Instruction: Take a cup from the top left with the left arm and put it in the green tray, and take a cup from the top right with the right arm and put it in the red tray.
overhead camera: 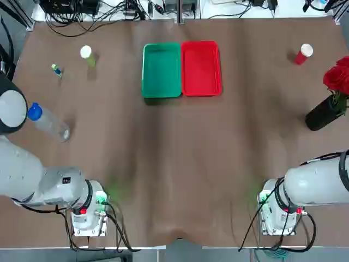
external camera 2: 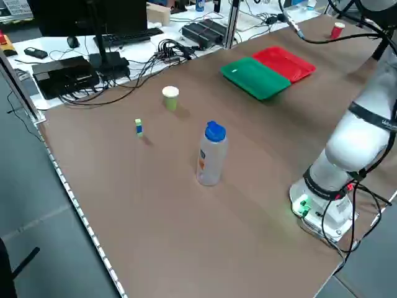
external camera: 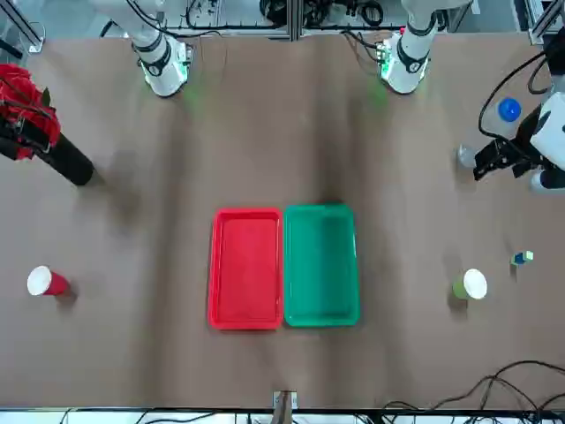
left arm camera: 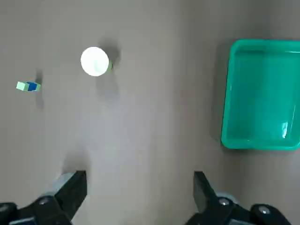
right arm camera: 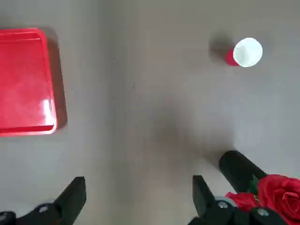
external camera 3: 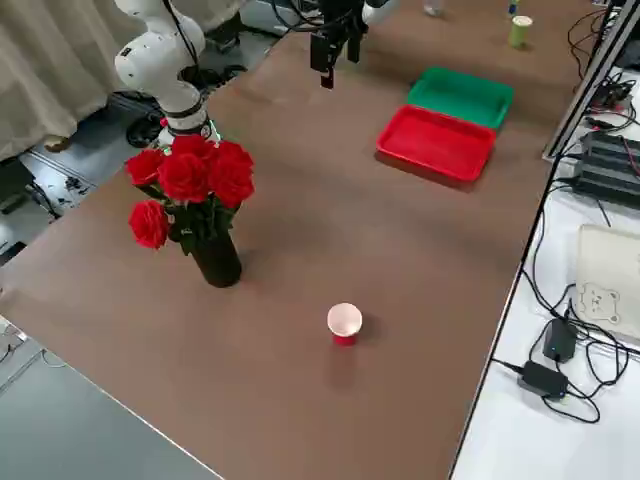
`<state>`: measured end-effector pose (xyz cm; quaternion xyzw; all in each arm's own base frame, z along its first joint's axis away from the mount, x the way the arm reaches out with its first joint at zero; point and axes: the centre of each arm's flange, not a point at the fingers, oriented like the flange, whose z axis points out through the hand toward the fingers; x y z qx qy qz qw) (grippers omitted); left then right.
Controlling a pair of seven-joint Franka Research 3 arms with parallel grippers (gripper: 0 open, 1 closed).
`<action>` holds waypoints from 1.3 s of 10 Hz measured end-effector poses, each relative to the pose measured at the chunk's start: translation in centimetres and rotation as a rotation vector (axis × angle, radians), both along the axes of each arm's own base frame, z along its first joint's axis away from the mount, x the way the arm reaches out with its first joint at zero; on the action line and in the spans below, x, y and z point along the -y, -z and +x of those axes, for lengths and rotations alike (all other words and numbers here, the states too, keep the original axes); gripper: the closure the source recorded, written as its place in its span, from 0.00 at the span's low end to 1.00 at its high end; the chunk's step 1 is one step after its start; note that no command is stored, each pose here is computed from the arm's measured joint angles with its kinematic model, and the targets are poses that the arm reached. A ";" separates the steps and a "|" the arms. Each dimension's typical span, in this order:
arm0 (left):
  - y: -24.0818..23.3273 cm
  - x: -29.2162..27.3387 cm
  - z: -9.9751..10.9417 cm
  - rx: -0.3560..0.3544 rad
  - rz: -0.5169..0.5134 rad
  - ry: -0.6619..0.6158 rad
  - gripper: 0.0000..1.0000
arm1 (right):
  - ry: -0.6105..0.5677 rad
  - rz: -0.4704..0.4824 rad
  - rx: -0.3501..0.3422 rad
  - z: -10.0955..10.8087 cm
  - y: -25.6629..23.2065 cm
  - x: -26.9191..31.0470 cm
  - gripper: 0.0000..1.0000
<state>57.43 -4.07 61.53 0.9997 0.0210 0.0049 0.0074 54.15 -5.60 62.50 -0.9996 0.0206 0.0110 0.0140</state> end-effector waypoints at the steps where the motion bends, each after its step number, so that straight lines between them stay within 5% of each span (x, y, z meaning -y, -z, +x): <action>1: 0.0 0.0 0.0 0.000 0.000 0.000 0.00 | 0.000 0.000 0.000 0.0 0.0 0.0 0.00; 5: 0.7 -0.6 0.7 -0.009 -0.002 -0.011 0.00 | 0.000 0.000 -0.001 0.0 0.0 0.0 0.00; 8: 5.4 -6.0 5.2 0.033 -0.004 -0.093 0.00 | 0.006 -0.002 0.012 0.3 0.1 0.3 0.00; 10: 10.3 -8.2 7.9 0.028 0.040 -0.107 0.00 | 0.038 -0.013 0.050 2.7 2.6 1.9 0.00; 13: 18.0 -8.7 11.6 0.060 0.046 -0.098 0.00 | 0.074 -0.040 0.060 7.7 12.7 9.1 0.00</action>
